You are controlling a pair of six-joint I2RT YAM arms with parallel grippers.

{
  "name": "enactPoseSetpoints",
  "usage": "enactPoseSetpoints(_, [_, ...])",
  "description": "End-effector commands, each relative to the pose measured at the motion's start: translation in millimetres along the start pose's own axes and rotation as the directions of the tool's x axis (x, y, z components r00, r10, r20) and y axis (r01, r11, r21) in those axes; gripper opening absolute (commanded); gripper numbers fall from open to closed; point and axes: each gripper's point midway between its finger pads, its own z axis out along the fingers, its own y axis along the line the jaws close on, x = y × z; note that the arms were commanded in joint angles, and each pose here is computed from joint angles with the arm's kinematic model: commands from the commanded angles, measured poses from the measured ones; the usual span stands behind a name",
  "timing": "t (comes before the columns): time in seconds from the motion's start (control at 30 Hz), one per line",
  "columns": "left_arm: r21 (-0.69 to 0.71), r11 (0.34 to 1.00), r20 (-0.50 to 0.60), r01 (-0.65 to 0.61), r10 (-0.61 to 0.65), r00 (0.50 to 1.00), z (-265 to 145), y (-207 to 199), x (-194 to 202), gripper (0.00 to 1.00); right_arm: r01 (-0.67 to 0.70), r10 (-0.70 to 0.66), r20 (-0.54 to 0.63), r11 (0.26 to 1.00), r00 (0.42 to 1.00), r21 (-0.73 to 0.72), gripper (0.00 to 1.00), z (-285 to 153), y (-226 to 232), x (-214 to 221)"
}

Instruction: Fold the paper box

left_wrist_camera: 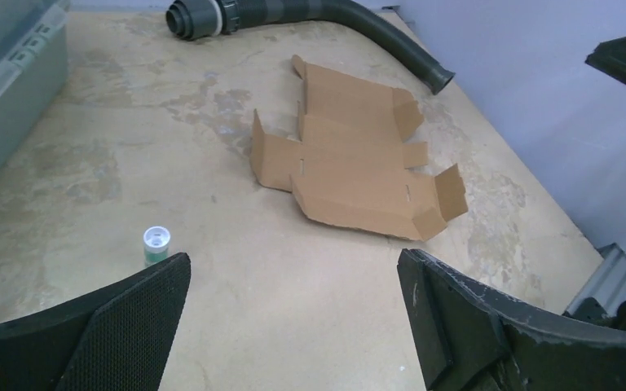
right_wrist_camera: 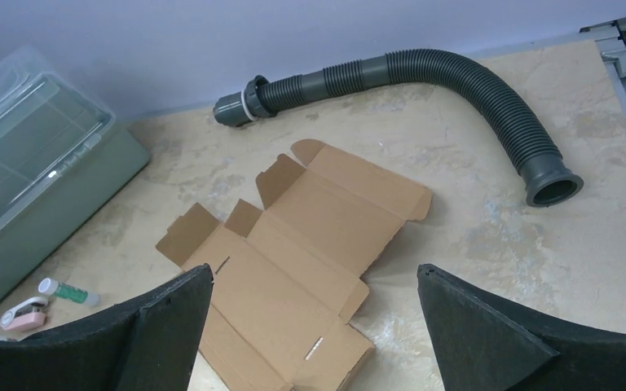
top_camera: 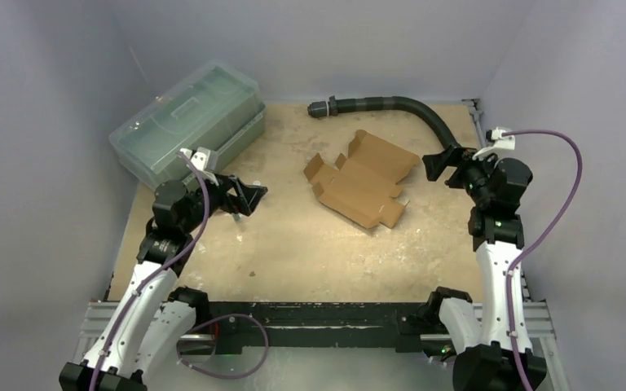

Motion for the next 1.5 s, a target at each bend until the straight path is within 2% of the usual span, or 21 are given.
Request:
enactPoseSetpoints(0.0, [0.125, 0.99, 0.031, 0.072, -0.076, 0.997, 7.2, -22.5, -12.7, 0.99, -0.002, 0.003, 0.054, 1.0, 0.999, -0.012, 0.99, -4.5, 6.5, -16.0])
enactPoseSetpoints(0.13, [0.159, 0.961, -0.057, 0.226, -0.22, 0.974, 20.9, -33.0, -0.3, 0.93, 0.015, -0.012, 0.041, 0.998, 0.999, -0.063, 0.99, -5.0, 13.6, -9.3])
enactPoseSetpoints(0.3, [0.181, 0.93, -0.118, 0.319, -0.301, 0.946, 32.3, -65.7, 16.6, 0.93, 0.12, -0.118, 0.022, 0.97, 0.993, -0.209, 0.99, -7.1, 30.7, 12.2])
enactPoseSetpoints(0.43, [0.129, 0.91, -0.158, 0.394, -0.373, 0.914, 42.5, -93.8, 47.3, 0.91, 0.257, -0.266, 0.032, 0.881, 0.963, -0.397, 0.99, -16.4, 56.2, 32.4])
enactPoseSetpoints(0.57, [0.107, 0.843, -0.155, 0.527, -0.509, 0.847, 53.3, -118.2, 79.3, 0.88, 0.32, -0.347, 0.048, 0.791, 0.936, -0.521, 0.99, -27.1, 73.9, 47.9])
enactPoseSetpoints(0.7, [0.092, 0.793, -0.161, 0.602, -0.585, 0.795, 73.0, -131.9, 108.1, 0.86, 0.32, -0.354, 0.043, 0.778, 0.934, -0.541, 0.99, -29.5, 77.9, 51.2])
enactPoseSetpoints(0.93, [0.039, 0.776, -0.204, 0.63, -0.611, 0.765, 109.1, -141.0, 147.8, 0.85, 0.314, -0.353, 0.04, 0.768, 0.935, -0.558, 0.99, -31.8, 82.4, 54.4])
enactPoseSetpoints(1.13, [-0.045, 0.751, -0.125, 0.659, -0.659, 0.742, 119.6, -127.0, 164.1, 0.84, 0.329, -0.367, 0.049, 0.758, 0.929, -0.563, 0.99, -33.6, 85.7, 54.3])
enactPoseSetpoints(1.2, [-0.078, 0.726, -0.098, 0.683, -0.688, 0.719, 123.2, -124.2, 169.7, 0.84, 0.328, -0.367, 0.046, 0.758, 0.929, -0.564, 0.99, -33.3, 85.7, 55.2])
enactPoseSetpoints(1.33, [-0.125, 0.687, -0.099, 0.716, -0.727, 0.68, 133.6, -122.5, 191.3, 0.81, 0.326, -0.367, 0.043, 0.757, 0.929, -0.567, 0.99, -33.0, 86.1, 56.2])
enactPoseSetpoints(1.47, [-0.115, 0.644, -0.078, 0.757, -0.765, 0.639, 147.9, -124.8, 199.2, 0.7, 0.328, -0.369, 0.045, 0.754, 0.928, -0.569, 0.99, -33.5, 86.6, 56.3])
